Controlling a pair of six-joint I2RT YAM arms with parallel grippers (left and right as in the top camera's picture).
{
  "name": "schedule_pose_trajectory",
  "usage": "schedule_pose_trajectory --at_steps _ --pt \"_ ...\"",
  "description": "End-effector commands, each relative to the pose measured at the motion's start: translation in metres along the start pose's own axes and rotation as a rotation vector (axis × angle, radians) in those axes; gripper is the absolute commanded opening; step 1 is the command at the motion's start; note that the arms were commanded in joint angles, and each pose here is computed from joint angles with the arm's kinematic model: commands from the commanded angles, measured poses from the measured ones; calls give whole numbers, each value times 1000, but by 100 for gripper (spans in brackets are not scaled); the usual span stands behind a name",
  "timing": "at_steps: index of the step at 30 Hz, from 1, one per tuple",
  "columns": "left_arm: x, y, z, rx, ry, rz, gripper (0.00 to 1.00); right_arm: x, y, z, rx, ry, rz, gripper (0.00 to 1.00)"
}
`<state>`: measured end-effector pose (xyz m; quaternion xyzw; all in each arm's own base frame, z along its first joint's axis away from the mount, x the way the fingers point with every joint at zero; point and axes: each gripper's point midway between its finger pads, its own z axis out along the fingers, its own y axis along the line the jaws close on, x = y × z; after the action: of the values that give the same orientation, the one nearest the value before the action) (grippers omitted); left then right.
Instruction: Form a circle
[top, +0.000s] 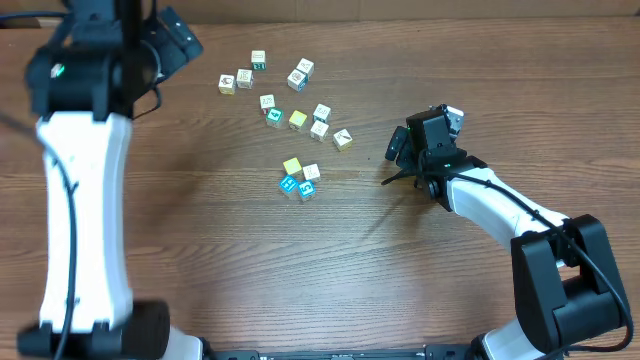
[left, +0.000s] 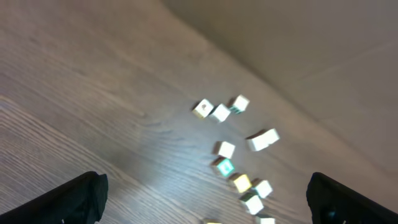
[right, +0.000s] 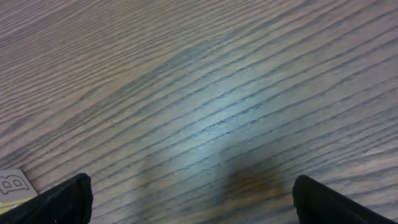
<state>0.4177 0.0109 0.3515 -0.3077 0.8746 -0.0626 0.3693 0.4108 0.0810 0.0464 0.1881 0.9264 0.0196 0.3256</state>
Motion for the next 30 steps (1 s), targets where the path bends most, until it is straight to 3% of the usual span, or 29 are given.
schedule_pose_trajectory --at_steps 1,6,12,19,22,30 --pt "-10 -1 -38 46 -72 -9 100 -11 4 -7 -14 -32 2 100" --pt "-18 13 -69 22 -147 -19 100 -11 4 -7 -14 -32 2 100" --pt "10 43 -79 -89 -58 6 100 -11 4 -7 -14 -32 3 100" --pt "37 55 -55 -143 50 72 100 -11 4 -7 -14 -32 2 100" --pt "44 48 -36 -96 69 149 100 -11 4 -7 -14 -32 2 100" --pt "70 6 11 229 -2 448 99 -11 4 -7 -14 -32 3 100"
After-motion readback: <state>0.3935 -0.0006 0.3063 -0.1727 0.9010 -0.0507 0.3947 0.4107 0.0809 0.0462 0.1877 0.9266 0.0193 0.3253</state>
